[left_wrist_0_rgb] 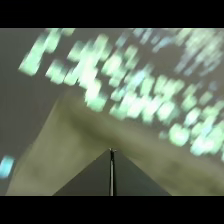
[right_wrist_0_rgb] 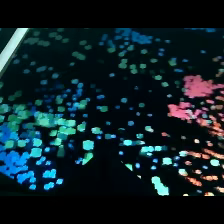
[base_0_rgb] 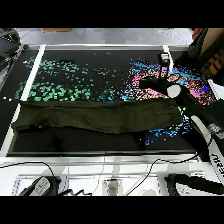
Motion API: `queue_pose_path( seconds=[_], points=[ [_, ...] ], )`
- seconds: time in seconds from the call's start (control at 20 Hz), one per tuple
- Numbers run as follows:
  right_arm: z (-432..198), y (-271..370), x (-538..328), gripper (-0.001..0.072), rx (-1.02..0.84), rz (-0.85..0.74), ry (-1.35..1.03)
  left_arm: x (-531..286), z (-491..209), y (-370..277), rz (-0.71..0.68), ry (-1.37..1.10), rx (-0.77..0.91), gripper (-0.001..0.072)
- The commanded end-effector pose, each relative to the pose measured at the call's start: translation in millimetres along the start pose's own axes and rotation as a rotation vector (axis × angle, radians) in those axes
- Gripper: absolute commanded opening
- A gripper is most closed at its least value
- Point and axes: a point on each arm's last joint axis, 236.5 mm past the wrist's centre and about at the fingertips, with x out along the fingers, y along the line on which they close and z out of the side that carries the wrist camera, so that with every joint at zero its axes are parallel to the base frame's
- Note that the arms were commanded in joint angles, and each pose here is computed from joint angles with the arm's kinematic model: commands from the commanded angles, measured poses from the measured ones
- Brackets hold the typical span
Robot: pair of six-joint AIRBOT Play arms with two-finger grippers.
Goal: Fold the clothes and pants, and hang the long-sleeved shirts on hangers.
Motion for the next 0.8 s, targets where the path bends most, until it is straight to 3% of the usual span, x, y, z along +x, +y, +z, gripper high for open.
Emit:
queue_pose_path(
  seconds=[0.0, 0.1, 0.15, 0.2, 0.25, 0.55, 0.75],
  points=[
    [-5, 16, 3, 0.003, -0.054, 0.019, 0.018, 8, -89, 59, 0.071, 0.179, -0.217, 0.0018],
    [-8, 9, 2, 0.003, -0.058, 0.009, 0.032, 23, -133, 80, 0.081, 0.173, -0.408, 0.0031],
    [-7, 7, 2, 0.003, -0.057, 0.004, 0.031, 33, -150, 84, 0.065, 0.161, -0.514, 0.0222],
    [-7, 4, 2, 0.003, -0.055, -0.001, 0.029, 43, -162, 85, 0.05, 0.145, -0.607, 0.0593],
    [-7, 3, 2, 0.003, -0.056, -0.003, 0.029, 50, -171, 88, 0.046, 0.13, -0.684, 0.0699],
    [-7, 3, 2, 0.003, -0.055, -0.003, 0.029, 85, -181, 103, 0.033, 0.047, -1.018, 0.0696],
    [-7, 2, 2, 0.003, -0.055, -0.004, 0.028, 110, -174, 109, -0.029, -0.002, -1.105, 0.0696]
  ],
)
